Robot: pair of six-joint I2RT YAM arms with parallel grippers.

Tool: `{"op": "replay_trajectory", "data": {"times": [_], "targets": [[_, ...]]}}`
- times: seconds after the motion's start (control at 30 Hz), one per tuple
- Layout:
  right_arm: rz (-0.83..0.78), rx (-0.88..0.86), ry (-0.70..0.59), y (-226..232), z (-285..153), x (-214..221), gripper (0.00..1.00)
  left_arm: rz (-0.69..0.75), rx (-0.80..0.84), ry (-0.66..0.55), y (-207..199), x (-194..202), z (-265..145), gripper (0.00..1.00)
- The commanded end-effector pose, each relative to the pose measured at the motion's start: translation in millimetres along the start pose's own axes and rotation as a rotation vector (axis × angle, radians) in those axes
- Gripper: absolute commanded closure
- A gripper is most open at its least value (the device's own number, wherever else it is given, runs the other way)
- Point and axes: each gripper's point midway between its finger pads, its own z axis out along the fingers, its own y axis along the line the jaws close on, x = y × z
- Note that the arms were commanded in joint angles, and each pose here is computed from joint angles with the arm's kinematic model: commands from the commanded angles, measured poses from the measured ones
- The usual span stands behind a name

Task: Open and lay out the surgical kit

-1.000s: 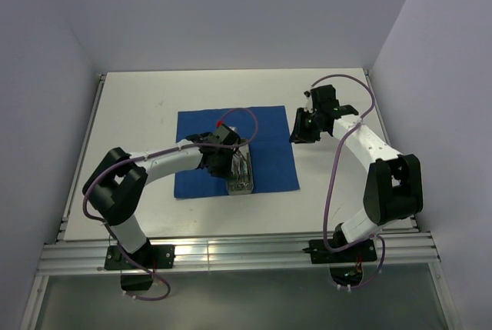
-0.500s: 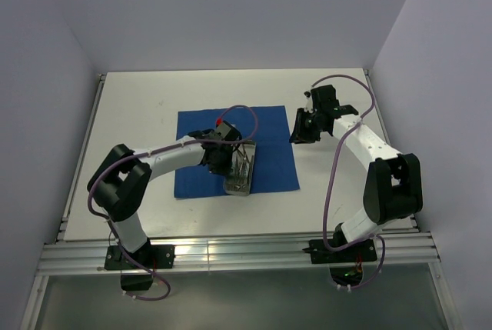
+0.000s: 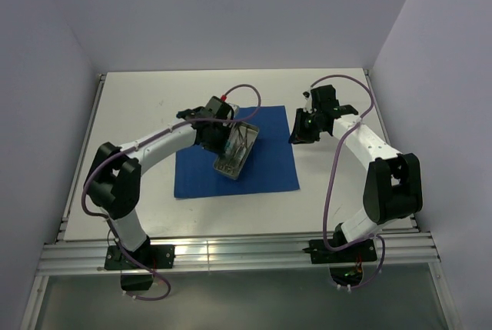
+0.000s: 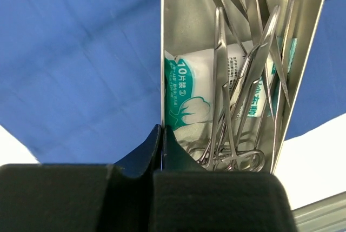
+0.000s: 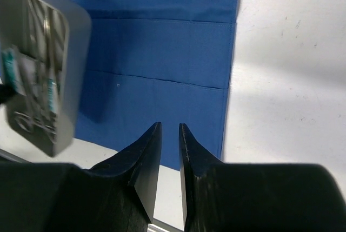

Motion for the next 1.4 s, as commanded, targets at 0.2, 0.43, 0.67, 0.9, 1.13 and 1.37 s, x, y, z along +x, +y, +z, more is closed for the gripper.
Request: {"op": "replay_trajectory", "data": {"times": [0.2,0.43,0.67,0.9,1.13,1.37], "targets": [[-0.027,-0.042,-0.042,9,-7,-20,0.74,0.548,0.286,-0.074,62,-55,-33,1.00],[-0.016,-0.047,-0.031,9,-4,-18,0.75,0.841,0.385,-0.054,113,-100,-20,1.00],[-0.006,-0.036,-0.017,7,-1,-15,0.76,1.069,0.382,-0.142,147,-129,7,1.00],[0.008,-0.032,-0.006,4,2,-9,0.76,1.163,0.363,-0.223,168,-151,28,1.00],[0.011,-0.027,-0.003,3,3,-9,0.76,1.182,0.351,-0.312,168,-171,37,1.00],[0.012,-0.024,0.011,1,6,-6,0.77,1.154,0.381,-0.314,164,-170,45,1.00]]}}
